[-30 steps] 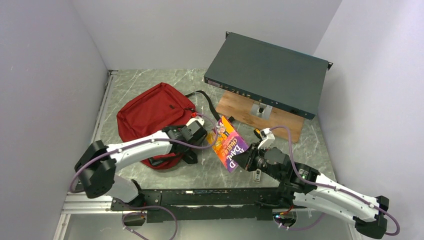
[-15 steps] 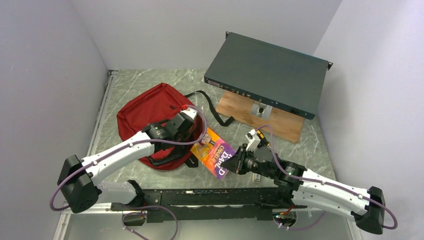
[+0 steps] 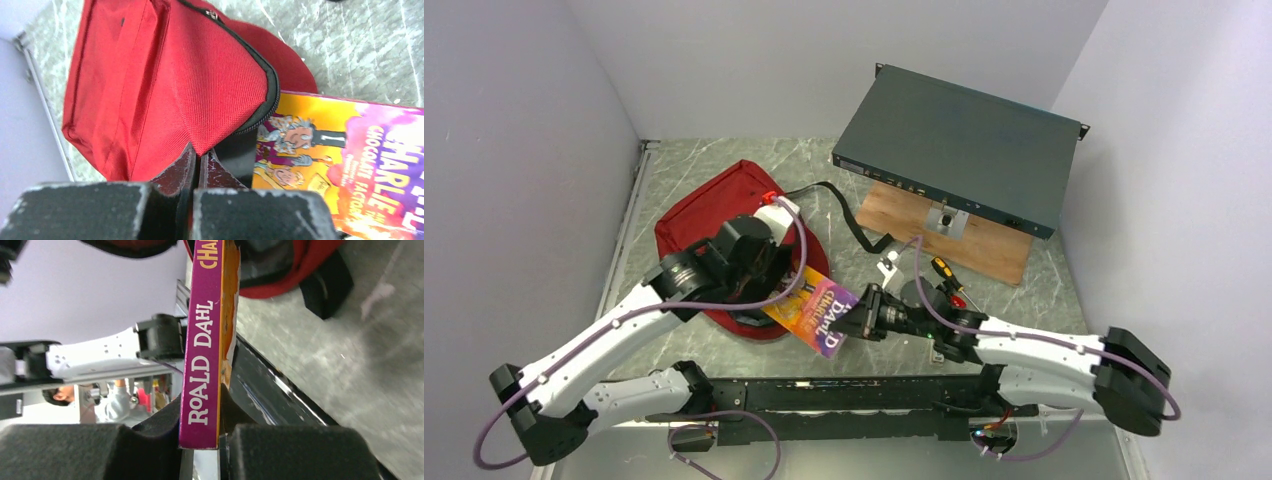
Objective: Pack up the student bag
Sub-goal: Place the book in the student bag.
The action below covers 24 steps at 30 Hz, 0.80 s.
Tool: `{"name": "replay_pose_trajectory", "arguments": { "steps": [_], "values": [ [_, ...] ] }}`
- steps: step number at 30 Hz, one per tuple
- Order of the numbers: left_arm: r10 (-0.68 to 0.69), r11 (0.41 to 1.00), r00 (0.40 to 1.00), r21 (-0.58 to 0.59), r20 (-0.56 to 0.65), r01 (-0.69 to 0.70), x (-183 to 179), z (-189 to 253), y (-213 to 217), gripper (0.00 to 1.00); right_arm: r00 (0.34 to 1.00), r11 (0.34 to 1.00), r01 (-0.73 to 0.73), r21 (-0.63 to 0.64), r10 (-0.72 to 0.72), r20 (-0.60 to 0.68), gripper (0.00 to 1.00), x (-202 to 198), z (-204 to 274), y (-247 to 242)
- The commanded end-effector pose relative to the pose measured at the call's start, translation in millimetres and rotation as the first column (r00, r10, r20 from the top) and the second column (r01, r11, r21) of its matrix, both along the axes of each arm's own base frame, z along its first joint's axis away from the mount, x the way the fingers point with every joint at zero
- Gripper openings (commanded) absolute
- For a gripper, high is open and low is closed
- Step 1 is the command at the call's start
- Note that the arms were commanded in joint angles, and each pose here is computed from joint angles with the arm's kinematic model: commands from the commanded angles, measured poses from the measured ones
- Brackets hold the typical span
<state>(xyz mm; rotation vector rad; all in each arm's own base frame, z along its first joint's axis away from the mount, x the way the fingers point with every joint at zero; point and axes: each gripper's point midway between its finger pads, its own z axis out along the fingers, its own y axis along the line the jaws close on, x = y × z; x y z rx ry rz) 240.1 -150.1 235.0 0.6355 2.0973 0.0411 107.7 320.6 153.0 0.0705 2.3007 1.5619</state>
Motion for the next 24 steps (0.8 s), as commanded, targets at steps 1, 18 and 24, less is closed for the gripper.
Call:
{"name": "replay_pose_trajectory", "arguments": {
  "steps": [1, 18, 24],
  "values": [
    [-0.073, 0.997, 0.984, -0.020, 0.161, 0.077, 8.1, 29.1, -2.7, 0.00, 0.995, 0.955, -0.045, 0.295, 0.015, 0.102, 0.00, 27.1, 92.8, 42.0],
    [-0.044, 0.963, 0.947, -0.239, 0.319, 0.125, 1.5, 45.7, 11.1, 0.00, 0.972, 0.946, 0.105, 0.308, -0.163, 0.168, 0.00, 153.2, 46.2, 173.7],
    [0.064, 0.979, 0.951, -0.202, 0.302, -0.002, 6.2, 38.9, 33.6, 0.00, 0.923, 0.939, 0.236, 0.249, -0.297, 0.243, 0.00, 194.1, 16.2, 188.4]
  ]
}}
